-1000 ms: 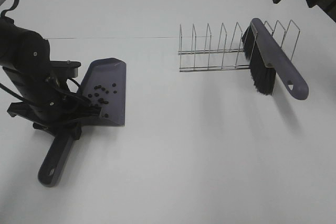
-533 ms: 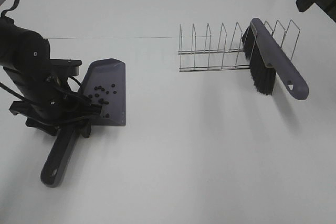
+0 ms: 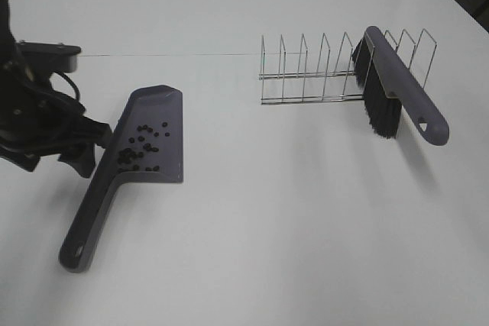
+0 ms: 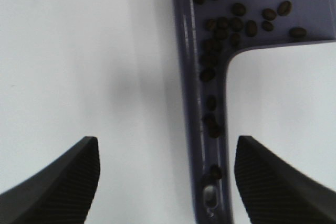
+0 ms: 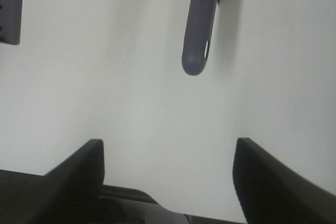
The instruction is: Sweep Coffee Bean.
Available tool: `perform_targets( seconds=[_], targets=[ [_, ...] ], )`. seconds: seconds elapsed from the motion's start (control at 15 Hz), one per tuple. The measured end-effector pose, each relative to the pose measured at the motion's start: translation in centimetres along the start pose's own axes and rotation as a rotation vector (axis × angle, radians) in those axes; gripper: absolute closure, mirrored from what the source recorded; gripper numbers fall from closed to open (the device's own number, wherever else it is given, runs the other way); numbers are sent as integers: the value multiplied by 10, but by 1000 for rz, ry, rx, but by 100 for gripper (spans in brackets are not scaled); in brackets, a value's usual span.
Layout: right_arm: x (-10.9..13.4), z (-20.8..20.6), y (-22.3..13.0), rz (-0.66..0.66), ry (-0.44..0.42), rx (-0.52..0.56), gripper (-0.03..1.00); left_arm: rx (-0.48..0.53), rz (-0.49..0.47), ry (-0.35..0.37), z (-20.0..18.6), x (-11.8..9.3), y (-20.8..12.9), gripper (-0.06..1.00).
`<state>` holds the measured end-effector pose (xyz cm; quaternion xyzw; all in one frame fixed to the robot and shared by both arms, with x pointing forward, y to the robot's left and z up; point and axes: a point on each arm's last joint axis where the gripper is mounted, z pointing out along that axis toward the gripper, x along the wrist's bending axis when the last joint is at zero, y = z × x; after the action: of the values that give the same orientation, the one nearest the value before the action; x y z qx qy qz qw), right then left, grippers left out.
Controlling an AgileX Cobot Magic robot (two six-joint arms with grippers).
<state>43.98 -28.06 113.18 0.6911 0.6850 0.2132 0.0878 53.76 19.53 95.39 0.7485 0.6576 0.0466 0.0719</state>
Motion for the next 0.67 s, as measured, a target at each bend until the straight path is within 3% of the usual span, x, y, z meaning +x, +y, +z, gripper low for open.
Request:
perform_targets(
  seconds=[0.27, 0.47, 0.67],
  targets=[
    [-3, -9, -49, -12, -18, -28, 37, -69, -89, 35, -45, 67, -3, 34],
    [-4, -17, -86, -22, -19, -83, 37, -78, -119, 58, -73, 93, -22, 35],
    [-5, -27, -120, -3, -17, -170, 37, -127, -113, 85, -98, 98, -71, 35]
  ],
)
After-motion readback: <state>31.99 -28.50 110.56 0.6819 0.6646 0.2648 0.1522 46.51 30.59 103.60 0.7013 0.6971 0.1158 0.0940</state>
